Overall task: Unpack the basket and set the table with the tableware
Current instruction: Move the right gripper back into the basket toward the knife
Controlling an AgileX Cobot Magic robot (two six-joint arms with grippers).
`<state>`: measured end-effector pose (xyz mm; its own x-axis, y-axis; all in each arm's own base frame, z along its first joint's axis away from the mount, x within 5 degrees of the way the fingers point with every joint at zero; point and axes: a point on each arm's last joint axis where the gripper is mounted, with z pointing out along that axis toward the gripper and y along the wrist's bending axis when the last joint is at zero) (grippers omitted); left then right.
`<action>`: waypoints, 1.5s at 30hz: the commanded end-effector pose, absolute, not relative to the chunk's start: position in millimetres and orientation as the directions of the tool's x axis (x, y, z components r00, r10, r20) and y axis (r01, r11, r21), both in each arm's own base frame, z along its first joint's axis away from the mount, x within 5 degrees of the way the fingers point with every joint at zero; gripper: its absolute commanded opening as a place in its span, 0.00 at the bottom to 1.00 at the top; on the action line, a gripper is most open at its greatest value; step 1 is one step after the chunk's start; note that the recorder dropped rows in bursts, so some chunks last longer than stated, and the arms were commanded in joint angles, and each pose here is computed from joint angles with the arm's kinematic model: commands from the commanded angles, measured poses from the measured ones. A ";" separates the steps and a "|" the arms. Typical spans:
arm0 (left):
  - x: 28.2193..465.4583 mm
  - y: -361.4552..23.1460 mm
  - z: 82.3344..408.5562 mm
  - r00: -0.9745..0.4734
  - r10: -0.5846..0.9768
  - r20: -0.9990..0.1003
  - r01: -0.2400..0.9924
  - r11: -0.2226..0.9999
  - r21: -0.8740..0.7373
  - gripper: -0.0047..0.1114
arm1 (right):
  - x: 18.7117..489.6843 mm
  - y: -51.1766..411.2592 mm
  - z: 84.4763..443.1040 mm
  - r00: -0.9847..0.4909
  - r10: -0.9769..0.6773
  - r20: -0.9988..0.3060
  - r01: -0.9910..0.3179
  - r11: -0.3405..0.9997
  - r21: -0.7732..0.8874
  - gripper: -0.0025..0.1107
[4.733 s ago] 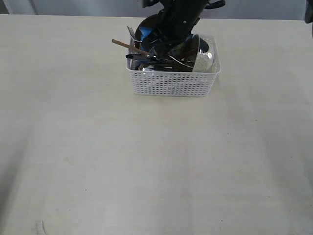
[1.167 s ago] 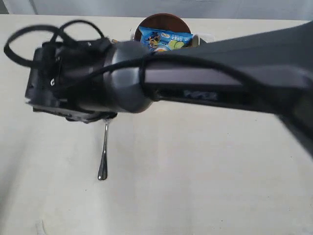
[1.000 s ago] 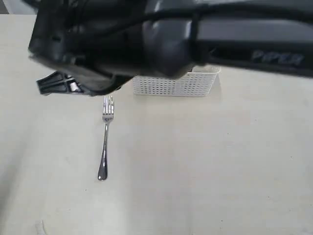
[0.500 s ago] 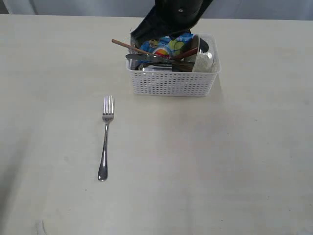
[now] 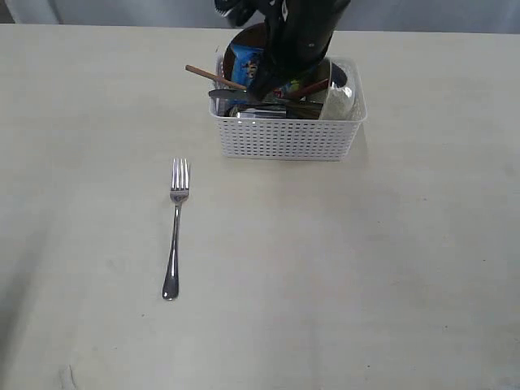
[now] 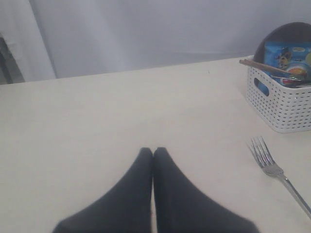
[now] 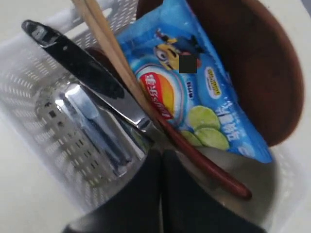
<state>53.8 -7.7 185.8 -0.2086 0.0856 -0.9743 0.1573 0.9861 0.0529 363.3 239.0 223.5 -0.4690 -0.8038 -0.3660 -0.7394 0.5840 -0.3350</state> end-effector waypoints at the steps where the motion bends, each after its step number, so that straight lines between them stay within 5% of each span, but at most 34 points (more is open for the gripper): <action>1: 53.9 -7.5 186.1 -0.200 0.086 -0.976 0.154 0.986 0.055 0.04 | 370.0 244.6 202.2 -0.455 -0.813 -0.362 -0.754 0.568 -0.329 0.11; 7: 53.9 -7.5 186.1 -0.200 0.086 -0.976 0.154 0.986 0.055 0.04 | 372.5 248.9 200.9 -0.436 -0.805 -0.402 -0.752 0.571 -0.330 0.48; 16: 53.9 -7.8 186.1 -0.201 0.078 -0.976 0.155 0.987 0.047 0.04 | 377.8 258.7 193.2 -0.357 -0.825 -0.438 -0.757 0.530 -0.381 0.29; 23: 53.9 -7.8 186.1 -0.201 0.078 -0.976 0.155 0.987 0.047 0.04 | 372.5 267.1 191.5 -0.318 -0.847 -0.427 -0.778 0.490 -0.392 0.52; 45: 53.9 -7.8 186.1 -0.201 0.078 -0.976 0.155 0.987 0.047 0.04 | 372.5 269.4 168.3 -0.345 -0.860 -0.376 -0.796 0.480 -0.369 0.50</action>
